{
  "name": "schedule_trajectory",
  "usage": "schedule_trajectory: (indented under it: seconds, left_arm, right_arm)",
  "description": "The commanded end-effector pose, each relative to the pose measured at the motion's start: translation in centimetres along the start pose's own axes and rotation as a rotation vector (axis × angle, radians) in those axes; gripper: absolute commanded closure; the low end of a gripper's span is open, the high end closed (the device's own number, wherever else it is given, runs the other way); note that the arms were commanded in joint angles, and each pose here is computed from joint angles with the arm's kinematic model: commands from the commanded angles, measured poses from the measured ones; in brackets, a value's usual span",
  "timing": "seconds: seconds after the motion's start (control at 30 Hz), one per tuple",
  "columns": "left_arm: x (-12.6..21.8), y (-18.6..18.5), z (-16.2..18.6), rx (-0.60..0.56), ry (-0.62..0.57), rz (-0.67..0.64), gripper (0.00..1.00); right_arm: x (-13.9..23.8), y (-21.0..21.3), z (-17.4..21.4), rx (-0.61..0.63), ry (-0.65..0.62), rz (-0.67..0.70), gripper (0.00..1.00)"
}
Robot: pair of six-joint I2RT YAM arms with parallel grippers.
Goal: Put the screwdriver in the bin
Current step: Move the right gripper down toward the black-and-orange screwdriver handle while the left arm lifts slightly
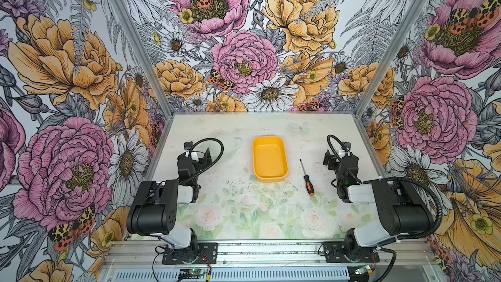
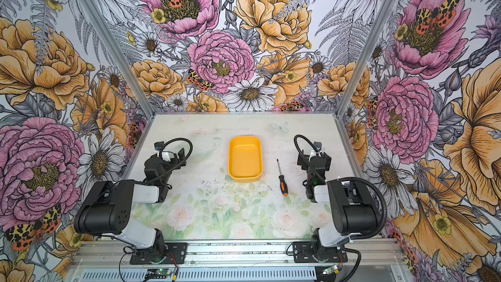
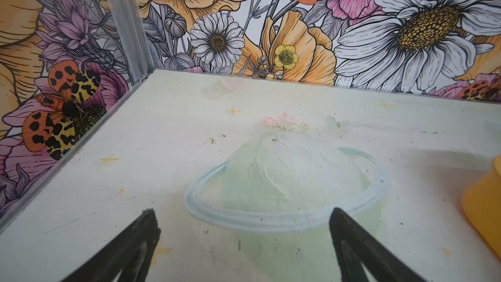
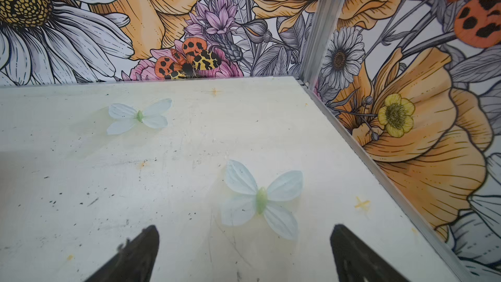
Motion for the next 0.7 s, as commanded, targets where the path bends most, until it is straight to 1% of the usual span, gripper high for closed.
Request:
schedule_trajectory:
  seconds: [0.0,0.17,0.2,0.23,0.27,0.3,0.37,0.4,0.53,0.63,0.67]
  left_arm:
    - [-0.3,-0.2,-1.0,-0.016,-0.035,-0.005,0.01]
    - [-0.2,-0.2,-1.1,-0.016,-0.042,-0.009,0.01]
    - [0.1,-0.3,-1.2,-0.016,-0.054,-0.006,0.01]
    - [0.6,-0.6,-1.6,-0.026,-0.069,0.009,0.01]
    - [1.0,-1.0,-1.9,-0.039,-0.073,0.024,0.01]
    - [1.5,-1.4,-2.4,-0.056,-0.073,0.04,0.01]
    - [2.1,-2.4,-3.5,-0.083,-0.054,0.073,0.01]
    - [2.3,-2.9,-4.1,-0.084,-0.024,0.091,0.01]
    - [3.3,-5.3,-6.5,-0.03,0.048,0.19,0.01]
    - [4.3,-7.4,-7.2,0.026,0.083,0.278,0.01]
    - [4.7,-8.1,-7.1,0.045,0.095,0.3,0.01]
  right_arm:
    - [-0.3,-0.2,-1.3,-0.017,-0.037,-0.001,0.01]
    - [-0.4,-0.3,-1.2,-0.02,-0.032,-0.002,0.01]
    - [-0.5,-0.3,-1.2,-0.02,-0.029,-0.005,0.02]
    - [-0.3,-0.3,-1.3,-0.02,-0.035,-0.005,0.13]
    - [-0.3,-0.4,-1.3,-0.021,-0.04,0.005,0.19]
    - [-0.1,-0.4,-1.5,-0.02,-0.046,0.023,0.2]
    - [0.0,-0.4,-2.4,-0.006,-0.031,0.043,0.2]
    - [0.2,-0.5,-3.1,0.001,-0.012,0.056,0.17]
    - [1.5,-0.2,-5.7,0.027,0.065,0.032,0.1]
    - [3.1,0.7,-7.4,-0.011,0.119,-0.055,0.07]
    - [3.6,1.2,-7.6,-0.036,0.15,-0.105,0.06]
Point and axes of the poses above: each gripper's point midway between its finger pads, its own x axis back along the fingers, its own y axis along the line the jaws close on, z = x × y, the point moved 4 cm from there along x, back along the fingers, and after that the axes turned 5 degrees about x, right-handed, at the moved point
